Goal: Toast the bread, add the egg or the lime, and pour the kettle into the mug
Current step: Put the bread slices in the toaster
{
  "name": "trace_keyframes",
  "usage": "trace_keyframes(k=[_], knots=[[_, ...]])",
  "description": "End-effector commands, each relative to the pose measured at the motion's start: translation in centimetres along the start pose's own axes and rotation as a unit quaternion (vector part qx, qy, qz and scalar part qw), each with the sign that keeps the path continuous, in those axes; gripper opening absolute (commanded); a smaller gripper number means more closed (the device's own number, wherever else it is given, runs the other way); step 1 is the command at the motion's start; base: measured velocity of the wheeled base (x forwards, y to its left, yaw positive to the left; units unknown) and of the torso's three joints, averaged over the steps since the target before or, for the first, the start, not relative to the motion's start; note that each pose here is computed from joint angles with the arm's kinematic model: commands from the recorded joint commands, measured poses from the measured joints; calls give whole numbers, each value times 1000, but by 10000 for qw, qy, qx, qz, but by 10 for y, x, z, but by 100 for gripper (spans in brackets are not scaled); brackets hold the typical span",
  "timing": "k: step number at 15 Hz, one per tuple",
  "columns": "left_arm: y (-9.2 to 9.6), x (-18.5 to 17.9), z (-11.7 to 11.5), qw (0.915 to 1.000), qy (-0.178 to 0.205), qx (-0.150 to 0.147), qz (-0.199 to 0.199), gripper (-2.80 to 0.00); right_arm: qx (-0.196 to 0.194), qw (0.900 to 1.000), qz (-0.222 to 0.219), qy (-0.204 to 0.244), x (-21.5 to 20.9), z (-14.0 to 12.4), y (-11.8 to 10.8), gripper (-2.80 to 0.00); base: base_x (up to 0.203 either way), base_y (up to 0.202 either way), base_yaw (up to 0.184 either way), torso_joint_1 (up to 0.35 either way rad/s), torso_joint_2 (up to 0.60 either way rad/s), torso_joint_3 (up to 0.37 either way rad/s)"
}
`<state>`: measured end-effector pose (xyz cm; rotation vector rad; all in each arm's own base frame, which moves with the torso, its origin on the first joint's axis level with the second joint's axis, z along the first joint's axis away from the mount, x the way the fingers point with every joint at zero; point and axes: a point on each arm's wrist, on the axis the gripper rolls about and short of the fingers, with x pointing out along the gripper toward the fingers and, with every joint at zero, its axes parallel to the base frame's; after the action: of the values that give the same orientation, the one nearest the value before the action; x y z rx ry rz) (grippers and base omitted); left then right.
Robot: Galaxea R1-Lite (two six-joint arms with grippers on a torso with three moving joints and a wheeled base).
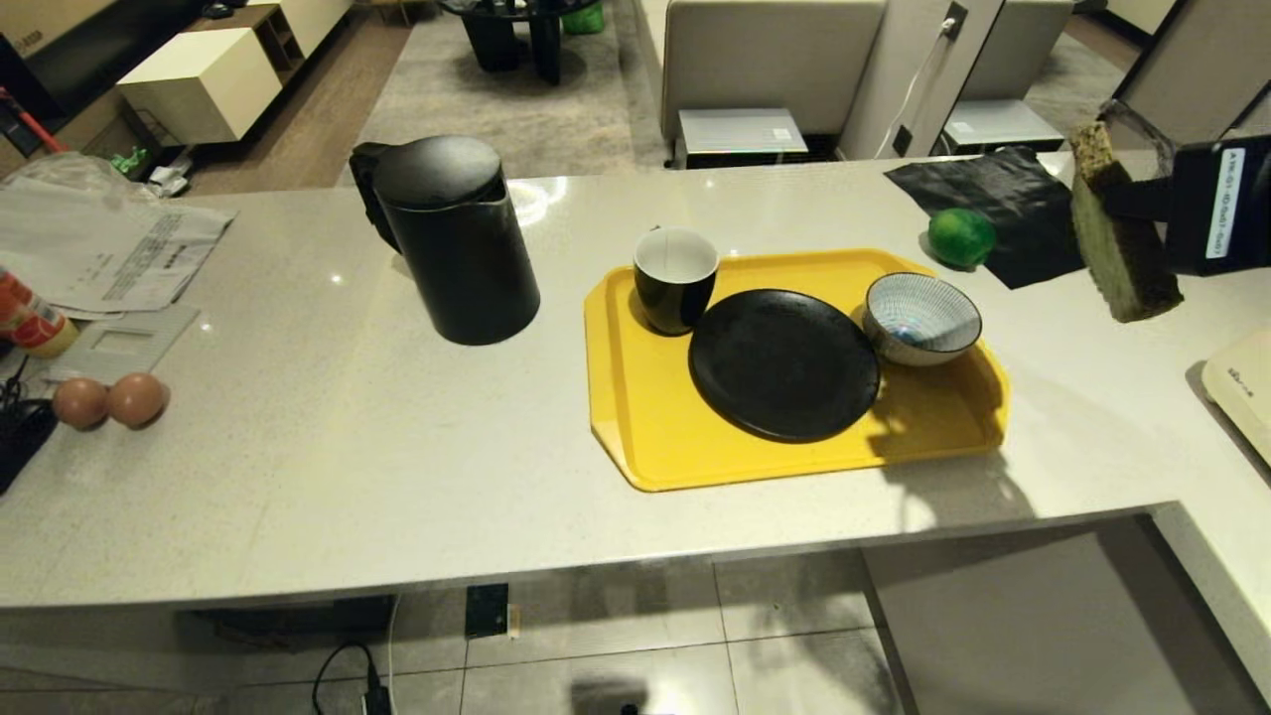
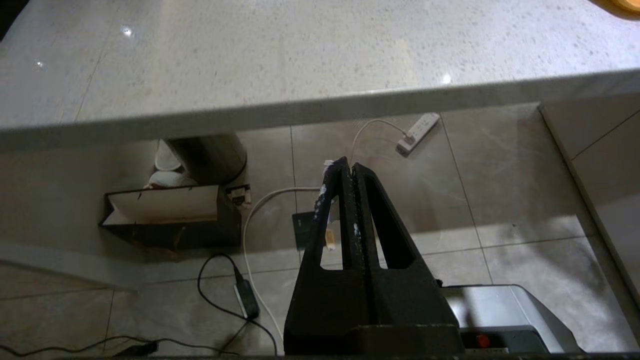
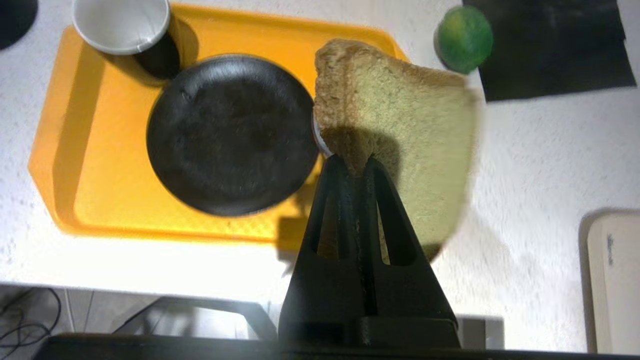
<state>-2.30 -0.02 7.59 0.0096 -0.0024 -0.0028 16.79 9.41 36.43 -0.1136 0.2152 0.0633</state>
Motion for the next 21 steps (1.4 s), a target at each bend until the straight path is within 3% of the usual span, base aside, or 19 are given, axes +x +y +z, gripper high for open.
trace_keyframes(k=[1, 8, 13, 21], knots=[[0, 0, 0, 10000, 4, -2, -1, -280, 6, 10000, -11, -10, -2, 0, -1, -280, -106, 0, -7, -2, -5, 5], [0, 0, 0, 10000, 4, -2, -1, -280, -26, 10000, -39, -23, -3, 0, -5, -280, 0, 0, 0, 5, 0, 0], [0, 0, 0, 10000, 4, -2, -1, -280, -358, 9988, -315, -138, -12, 2, -22, -280, 0, 0, 0, 0, 0, 0], [0, 0, 0, 10000, 4, -2, -1, -280, -554, 9981, 20, -263, -40, -10, -33, -280, 0, 0, 0, 0, 0, 0]])
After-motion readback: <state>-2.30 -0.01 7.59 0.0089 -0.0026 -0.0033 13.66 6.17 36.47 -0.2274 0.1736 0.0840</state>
